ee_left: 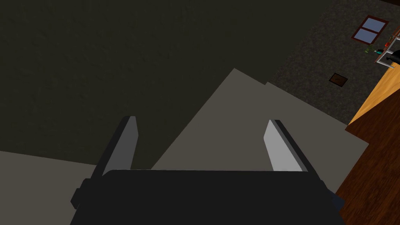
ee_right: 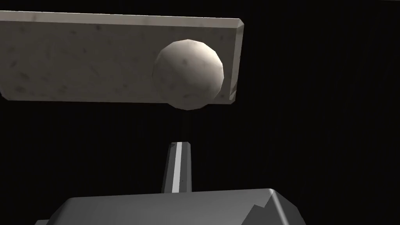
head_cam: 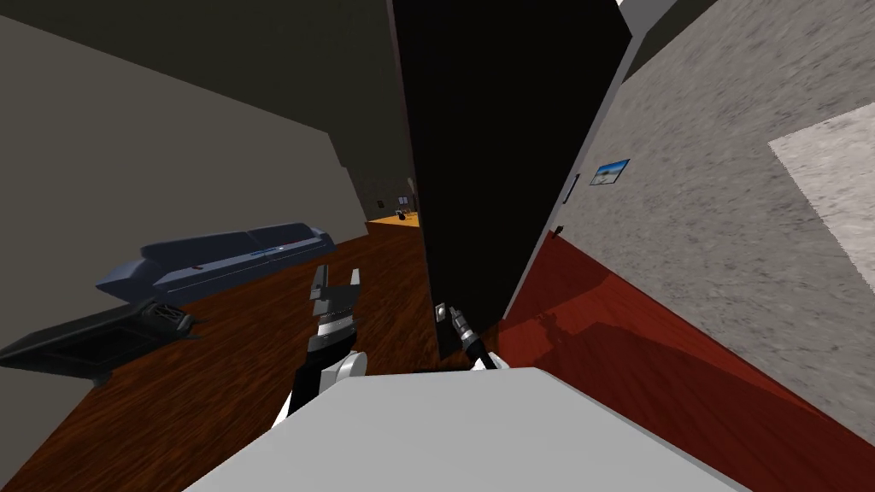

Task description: Push the door open

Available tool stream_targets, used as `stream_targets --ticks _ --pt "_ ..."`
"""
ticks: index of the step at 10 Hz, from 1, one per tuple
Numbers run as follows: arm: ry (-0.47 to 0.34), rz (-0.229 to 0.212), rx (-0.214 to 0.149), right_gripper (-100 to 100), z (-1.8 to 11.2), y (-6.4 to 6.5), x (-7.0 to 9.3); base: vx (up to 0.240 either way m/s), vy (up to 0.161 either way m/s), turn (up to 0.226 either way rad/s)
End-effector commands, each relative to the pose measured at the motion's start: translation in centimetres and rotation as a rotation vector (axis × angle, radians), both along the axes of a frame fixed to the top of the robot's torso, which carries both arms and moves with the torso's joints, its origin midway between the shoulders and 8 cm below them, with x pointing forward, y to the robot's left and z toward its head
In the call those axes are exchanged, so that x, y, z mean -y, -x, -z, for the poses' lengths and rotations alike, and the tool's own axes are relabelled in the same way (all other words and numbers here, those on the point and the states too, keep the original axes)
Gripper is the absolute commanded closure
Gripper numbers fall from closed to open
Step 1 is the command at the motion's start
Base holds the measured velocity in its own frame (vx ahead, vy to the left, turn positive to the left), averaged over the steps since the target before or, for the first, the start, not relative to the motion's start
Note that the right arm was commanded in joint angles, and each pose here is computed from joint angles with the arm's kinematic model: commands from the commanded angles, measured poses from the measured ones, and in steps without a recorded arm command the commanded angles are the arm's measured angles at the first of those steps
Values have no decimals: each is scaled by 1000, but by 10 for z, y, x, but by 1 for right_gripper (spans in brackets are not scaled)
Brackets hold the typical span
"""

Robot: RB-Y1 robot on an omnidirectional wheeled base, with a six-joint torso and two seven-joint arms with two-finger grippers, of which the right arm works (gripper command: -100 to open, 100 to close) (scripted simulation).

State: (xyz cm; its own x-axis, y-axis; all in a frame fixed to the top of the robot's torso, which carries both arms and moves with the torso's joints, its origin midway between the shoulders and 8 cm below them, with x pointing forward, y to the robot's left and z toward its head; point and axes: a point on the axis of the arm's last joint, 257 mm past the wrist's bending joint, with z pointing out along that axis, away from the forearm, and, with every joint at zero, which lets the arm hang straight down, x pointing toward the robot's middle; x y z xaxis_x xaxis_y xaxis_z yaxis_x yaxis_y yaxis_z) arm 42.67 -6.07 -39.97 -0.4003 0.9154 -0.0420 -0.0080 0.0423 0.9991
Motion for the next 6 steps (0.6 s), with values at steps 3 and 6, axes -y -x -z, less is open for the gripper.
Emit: stream_targets --ticks 3,6 --pt "12 -24 -7 -100 4 15 -26 -176 -128 -98" --pt "-20 -41 -9 -100 -3 26 -62 -163 -87 -96"
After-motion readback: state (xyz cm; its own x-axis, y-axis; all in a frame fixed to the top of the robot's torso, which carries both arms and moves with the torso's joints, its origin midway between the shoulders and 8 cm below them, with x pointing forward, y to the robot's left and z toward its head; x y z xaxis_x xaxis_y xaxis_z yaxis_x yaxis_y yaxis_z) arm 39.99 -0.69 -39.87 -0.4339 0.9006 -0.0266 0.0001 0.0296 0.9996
